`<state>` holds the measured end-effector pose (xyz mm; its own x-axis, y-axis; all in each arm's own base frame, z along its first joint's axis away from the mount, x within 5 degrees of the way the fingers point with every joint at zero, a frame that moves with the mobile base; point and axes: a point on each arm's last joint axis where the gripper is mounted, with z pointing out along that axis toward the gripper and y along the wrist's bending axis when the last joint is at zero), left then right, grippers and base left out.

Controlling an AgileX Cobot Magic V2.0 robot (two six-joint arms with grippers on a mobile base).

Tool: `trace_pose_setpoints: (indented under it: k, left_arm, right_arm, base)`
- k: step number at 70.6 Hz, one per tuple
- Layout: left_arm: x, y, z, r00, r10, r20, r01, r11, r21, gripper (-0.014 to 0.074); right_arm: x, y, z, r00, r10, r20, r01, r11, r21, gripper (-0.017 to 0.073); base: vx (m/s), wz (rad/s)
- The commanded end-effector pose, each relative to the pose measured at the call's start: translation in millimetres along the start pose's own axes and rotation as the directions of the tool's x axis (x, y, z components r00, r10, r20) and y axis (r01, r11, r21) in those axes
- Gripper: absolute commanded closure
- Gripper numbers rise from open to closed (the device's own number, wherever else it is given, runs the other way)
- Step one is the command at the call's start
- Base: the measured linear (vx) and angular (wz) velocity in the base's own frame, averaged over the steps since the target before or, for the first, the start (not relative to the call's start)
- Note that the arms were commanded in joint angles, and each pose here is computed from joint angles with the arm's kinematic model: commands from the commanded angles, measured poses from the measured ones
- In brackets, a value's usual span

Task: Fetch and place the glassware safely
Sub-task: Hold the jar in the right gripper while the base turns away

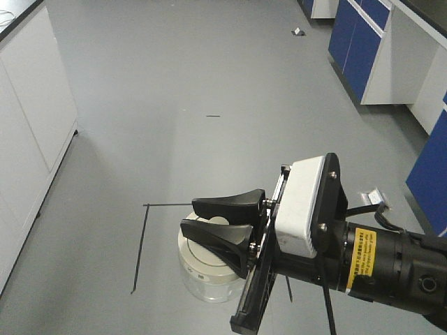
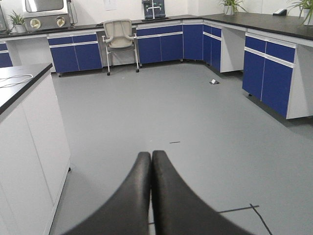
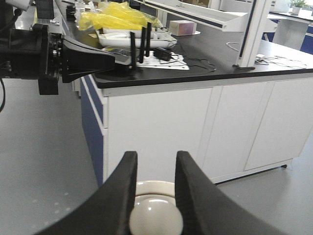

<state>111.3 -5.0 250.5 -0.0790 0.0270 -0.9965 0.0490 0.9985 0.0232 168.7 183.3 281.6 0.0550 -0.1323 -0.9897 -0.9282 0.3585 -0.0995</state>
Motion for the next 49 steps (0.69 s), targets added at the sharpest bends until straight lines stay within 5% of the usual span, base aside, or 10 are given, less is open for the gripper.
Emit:
trace_pose_setpoints:
  k: [1,49]
  left_arm:
    - [-15.6,-0.6,0.0,0.995,-0.011,0.097,0.010,1.000,0.009,0.0601]
    - [-15.6,-0.6,0.0,0.995,-0.011,0.097,0.010,1.000,0.009,0.0601]
  right_arm:
    - [-21.8,1.3,-3.0,0.993,-0.003,0.117,0.005,1.000,-0.017,0.0563]
    - [-21.8,1.3,-3.0,0.993,-0.003,0.117,0.005,1.000,-0.018,0.0563]
  base:
    - [0.45,0.02]
    - [0.47,0.01]
